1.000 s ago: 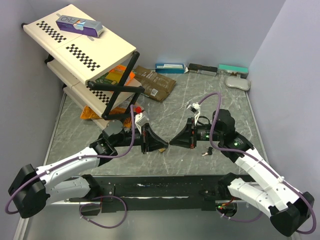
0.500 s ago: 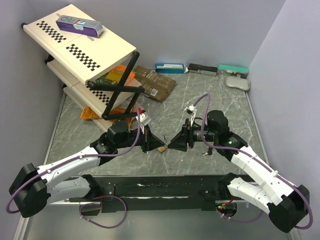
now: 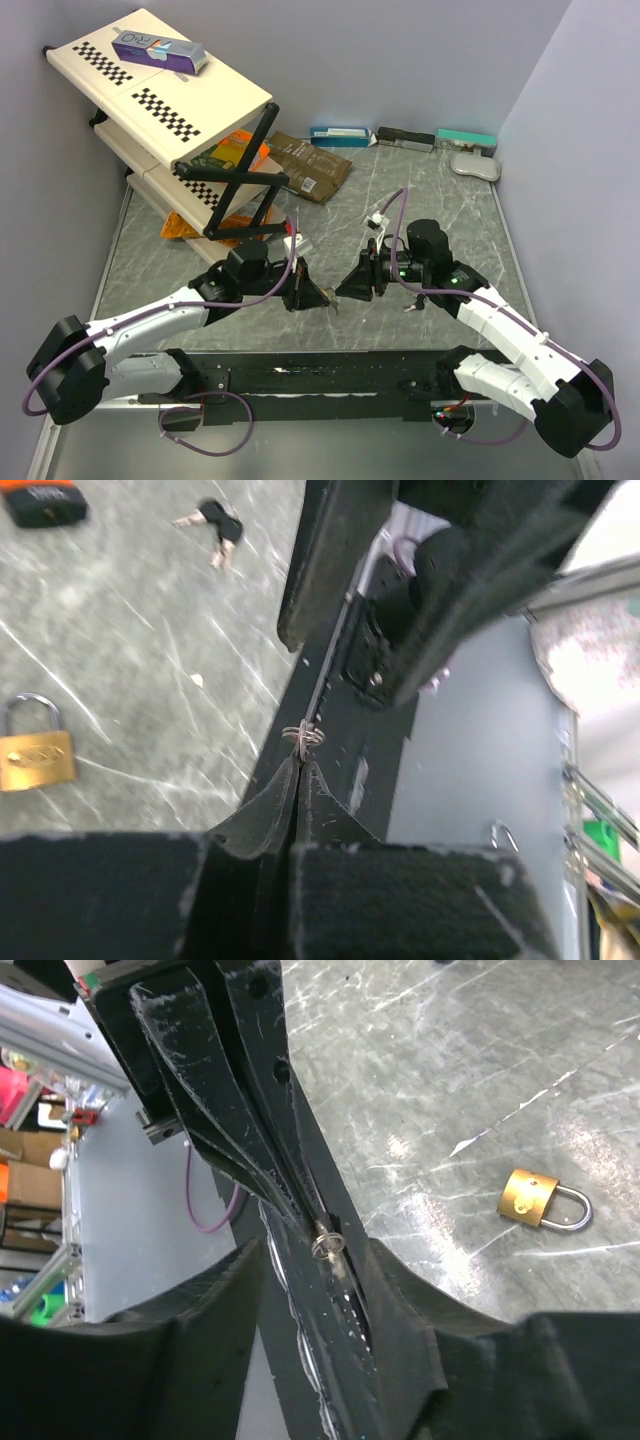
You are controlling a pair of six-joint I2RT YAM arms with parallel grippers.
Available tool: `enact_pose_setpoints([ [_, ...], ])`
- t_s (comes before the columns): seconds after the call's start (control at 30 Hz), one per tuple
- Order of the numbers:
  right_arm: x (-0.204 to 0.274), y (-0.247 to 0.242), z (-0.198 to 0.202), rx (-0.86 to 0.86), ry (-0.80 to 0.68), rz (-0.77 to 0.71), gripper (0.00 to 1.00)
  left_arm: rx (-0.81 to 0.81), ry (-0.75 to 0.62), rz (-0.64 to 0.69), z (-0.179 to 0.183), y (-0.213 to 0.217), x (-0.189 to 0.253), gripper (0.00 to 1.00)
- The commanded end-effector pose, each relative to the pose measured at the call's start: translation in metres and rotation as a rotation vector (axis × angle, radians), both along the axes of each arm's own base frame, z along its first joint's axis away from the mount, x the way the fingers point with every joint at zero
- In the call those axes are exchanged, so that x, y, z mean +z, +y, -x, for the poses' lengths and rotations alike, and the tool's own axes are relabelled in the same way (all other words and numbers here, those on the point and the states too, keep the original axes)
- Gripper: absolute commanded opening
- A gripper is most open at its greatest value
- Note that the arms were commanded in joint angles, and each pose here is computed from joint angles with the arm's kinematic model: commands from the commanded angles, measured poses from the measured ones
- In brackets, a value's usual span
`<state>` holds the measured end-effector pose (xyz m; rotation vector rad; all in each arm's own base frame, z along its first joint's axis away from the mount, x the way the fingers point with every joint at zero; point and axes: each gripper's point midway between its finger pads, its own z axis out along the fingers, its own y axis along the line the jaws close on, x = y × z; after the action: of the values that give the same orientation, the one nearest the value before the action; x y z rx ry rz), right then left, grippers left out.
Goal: Unlock with the key
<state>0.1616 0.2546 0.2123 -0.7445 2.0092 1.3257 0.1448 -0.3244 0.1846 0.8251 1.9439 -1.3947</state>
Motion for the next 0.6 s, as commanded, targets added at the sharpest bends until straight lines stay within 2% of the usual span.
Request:
enact_pose_setpoints([
  [0.0,0.016,0.006,0.002,0.058,-0.074,-0.029,0.45,-0.083,-0.023,0.023,0.011,-0.001,0.02,0.01],
  [0.57,0.002,0.022,0.016,0.139,-0.026,-0.018,0.32,-0.124,-0.02,0.028,0.017,-0.002,0.022,0.01],
])
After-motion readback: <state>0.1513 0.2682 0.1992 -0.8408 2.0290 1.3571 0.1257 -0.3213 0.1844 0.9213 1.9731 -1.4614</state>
